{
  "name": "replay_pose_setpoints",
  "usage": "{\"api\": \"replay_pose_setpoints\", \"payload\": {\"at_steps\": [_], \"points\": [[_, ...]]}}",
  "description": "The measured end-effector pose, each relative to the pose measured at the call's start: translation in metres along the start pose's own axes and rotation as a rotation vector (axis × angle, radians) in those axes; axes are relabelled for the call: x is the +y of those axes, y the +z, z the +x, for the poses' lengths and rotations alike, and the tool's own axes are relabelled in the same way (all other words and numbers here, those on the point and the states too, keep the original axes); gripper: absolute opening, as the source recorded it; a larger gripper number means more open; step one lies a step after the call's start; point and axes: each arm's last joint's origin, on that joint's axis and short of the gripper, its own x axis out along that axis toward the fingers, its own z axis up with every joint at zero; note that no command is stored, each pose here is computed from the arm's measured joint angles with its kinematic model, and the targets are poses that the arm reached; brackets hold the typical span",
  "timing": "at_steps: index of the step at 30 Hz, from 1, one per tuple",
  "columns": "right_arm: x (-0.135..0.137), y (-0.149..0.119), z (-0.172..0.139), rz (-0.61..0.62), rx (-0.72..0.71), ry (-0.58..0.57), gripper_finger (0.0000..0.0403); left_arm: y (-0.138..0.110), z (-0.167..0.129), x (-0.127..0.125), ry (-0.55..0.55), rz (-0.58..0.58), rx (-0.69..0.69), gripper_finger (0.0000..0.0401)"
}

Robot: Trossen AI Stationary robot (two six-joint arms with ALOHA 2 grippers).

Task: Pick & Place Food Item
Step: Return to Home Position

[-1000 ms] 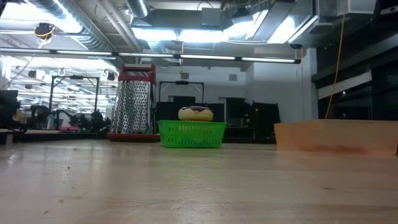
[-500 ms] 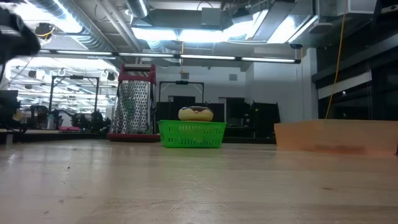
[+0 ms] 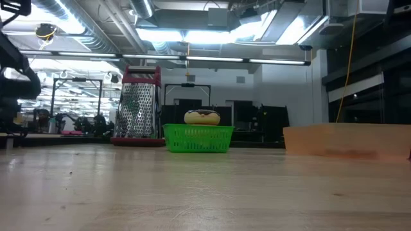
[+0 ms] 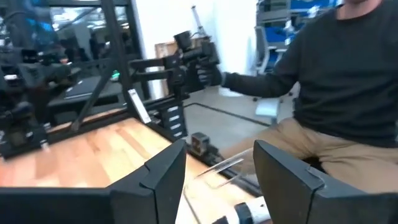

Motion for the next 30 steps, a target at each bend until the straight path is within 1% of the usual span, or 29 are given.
{"api": "replay_pose_setpoints", "payload": {"at_steps": [3, 6, 10, 13, 17, 21, 22, 23, 26, 30], "points": [[0.000, 0.000, 0.000, 0.001, 0.000, 0.000, 0.0213, 0.000, -0.005, 0.002, -0.033, -0.008, -0.014, 0.0181], [0.000, 0.000, 0.000, 0.003, 0.000, 0.000, 0.0213, -0.002, -0.010, 0.004, -0.030, -0.014, -0.017, 0.0180], [0.000, 0.000, 0.000, 0.003, 0.000, 0.002, 0.0213, -0.009, -0.008, 0.003, -0.002, -0.004, 0.009, 0.0180], [0.000, 0.000, 0.000, -0.002, 0.000, 0.003, 0.0213, -0.022, -0.002, 0.000, 0.015, 0.009, 0.012, 0.0180], [0.000, 0.000, 0.000, -0.004, -0.001, 0.003, 0.0213, -0.045, 0.007, -0.006, 0.051, 0.045, -0.067, 0.0180], [0.000, 0.001, 0.000, -0.024, -0.009, 0.001, 0.0213, -0.044, 0.008, -0.001, 0.089, 0.010, -0.062, 0.0180], [0.000, 0.001, 0.000, -0.036, -0.011, 0.001, 0.0213, -0.044, 0.008, -0.001, 0.077, 0.007, -0.066, 0.0181], [0.000, 0.002, 0.000, -0.048, -0.014, 0.000, 0.0213, -0.044, 0.009, 0.000, 0.067, 0.008, -0.062, 0.0182], [0.000, 0.002, 0.000, -0.080, -0.015, -0.001, 0.0213, -0.046, 0.012, 0.005, 0.084, 0.011, -0.041, 0.0182], [0.000, 0.001, 0.000, -0.082, -0.011, 0.000, 0.0213, -0.050, 0.016, 0.015, 0.109, 0.009, -0.006, 0.0180]]}}
